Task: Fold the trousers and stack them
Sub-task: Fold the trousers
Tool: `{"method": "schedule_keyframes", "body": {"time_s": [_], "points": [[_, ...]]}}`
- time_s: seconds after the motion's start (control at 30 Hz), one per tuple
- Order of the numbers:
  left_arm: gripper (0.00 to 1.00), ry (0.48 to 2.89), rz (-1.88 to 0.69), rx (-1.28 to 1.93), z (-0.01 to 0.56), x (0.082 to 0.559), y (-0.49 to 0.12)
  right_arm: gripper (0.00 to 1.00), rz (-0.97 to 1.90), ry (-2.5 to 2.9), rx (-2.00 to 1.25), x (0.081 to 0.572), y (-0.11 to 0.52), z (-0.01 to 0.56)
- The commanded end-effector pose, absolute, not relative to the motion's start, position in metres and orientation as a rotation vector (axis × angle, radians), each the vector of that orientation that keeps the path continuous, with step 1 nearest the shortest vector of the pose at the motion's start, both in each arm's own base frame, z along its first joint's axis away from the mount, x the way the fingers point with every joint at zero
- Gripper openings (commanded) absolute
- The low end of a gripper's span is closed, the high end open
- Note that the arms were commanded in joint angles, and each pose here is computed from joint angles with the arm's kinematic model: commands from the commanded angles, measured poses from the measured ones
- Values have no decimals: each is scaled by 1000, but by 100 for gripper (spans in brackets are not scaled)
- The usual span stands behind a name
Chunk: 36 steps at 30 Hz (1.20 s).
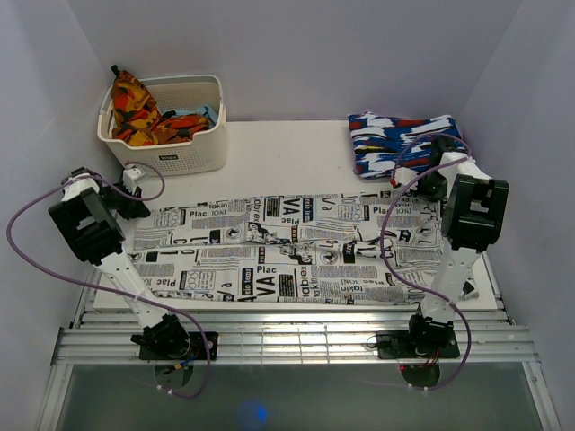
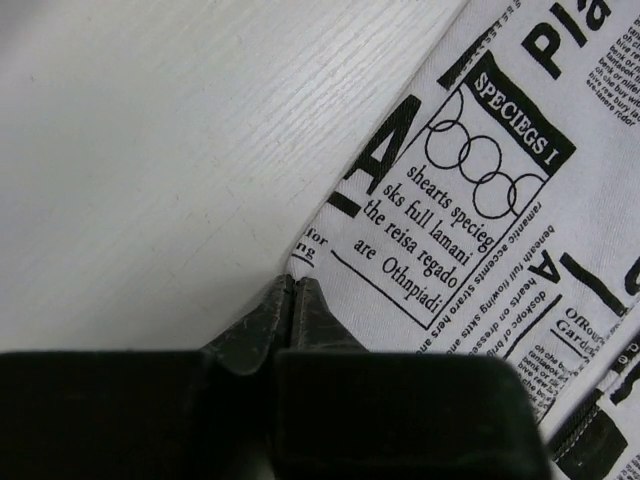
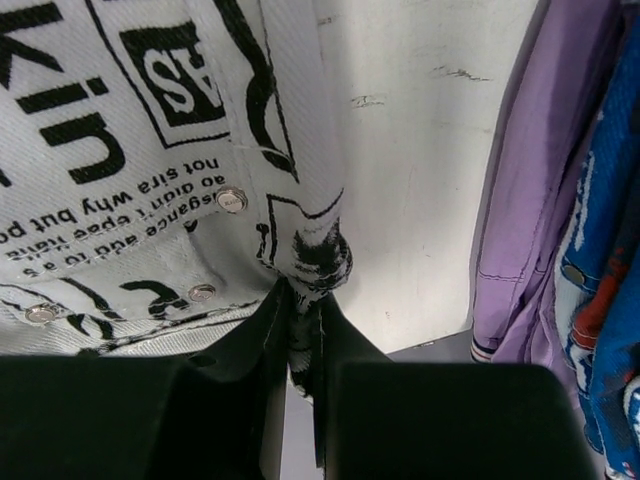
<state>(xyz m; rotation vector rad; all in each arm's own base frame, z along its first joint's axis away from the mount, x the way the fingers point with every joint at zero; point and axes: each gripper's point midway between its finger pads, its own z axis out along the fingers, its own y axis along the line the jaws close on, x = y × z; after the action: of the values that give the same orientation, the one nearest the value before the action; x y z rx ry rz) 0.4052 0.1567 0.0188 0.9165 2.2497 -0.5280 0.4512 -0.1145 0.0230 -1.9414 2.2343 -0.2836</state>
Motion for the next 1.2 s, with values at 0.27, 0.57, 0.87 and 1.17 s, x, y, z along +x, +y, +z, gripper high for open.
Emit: {"method": "schedule_keyframes", "body": {"time_s": [0.27,0.57,0.87,1.17], "points": [[0,2123,-59,798,95,455,204,8,-429,2167,-1573,495,-127,116],[0,1902,127,754,169,449,198,8,-458,2088,-1498,467,-137,165],[0,1840,135,725,193,382,176,8,-489,2022,-1506,401,-151,187],[0,1814,196,594,197,290,191,8,-555,1958,-1494,325,-159,195]]}}
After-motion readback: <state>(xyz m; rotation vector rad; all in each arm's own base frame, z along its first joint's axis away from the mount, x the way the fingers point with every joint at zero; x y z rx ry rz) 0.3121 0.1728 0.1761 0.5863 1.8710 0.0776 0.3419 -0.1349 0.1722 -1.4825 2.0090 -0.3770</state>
